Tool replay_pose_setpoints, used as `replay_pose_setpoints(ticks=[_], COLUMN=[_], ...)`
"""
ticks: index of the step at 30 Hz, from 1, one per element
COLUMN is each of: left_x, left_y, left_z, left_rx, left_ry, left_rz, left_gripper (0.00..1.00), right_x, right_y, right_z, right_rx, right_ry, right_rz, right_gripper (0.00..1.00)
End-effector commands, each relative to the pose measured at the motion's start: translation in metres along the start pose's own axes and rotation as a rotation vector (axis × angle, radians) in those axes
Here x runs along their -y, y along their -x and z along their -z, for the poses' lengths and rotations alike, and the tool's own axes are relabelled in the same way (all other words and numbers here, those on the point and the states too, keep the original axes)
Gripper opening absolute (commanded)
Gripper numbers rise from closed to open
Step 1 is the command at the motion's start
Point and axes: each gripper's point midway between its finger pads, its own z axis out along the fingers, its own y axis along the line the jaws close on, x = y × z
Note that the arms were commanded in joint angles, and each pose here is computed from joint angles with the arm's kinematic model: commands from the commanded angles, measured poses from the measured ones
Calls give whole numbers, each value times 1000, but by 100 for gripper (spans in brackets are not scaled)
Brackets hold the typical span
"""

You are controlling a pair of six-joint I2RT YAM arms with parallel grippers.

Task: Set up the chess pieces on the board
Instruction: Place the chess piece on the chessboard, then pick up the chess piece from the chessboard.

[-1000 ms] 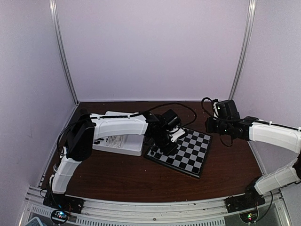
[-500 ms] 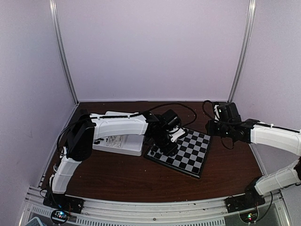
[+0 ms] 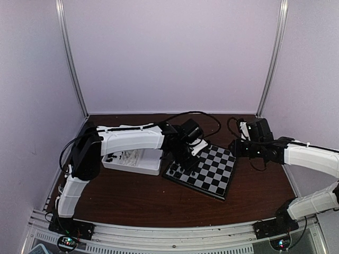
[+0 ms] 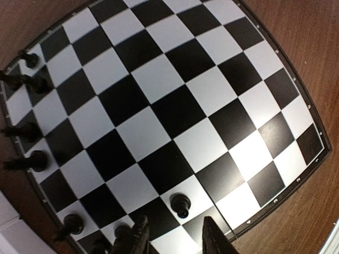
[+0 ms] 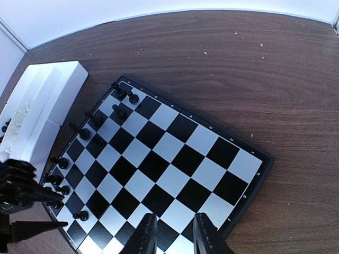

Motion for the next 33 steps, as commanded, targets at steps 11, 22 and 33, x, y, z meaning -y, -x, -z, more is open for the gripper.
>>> replay_pose_setpoints(ticks=[11, 22, 33], left_x=[-104, -180, -203], left_y=[28, -40, -77], left_z=[145, 191, 210], left_rx=[237, 264, 238], left_ry=[259, 423, 517], left_rz=[152, 395, 449], left_gripper=[39, 42, 47], right_x=[-62, -115, -129], right_y=[-31, -61, -90], right_z=[-2, -26, -51], right_rx=[-113, -257, -380], right_ry=[197, 184, 168], right_rz=[100, 329, 401], right_gripper=[26, 27, 31])
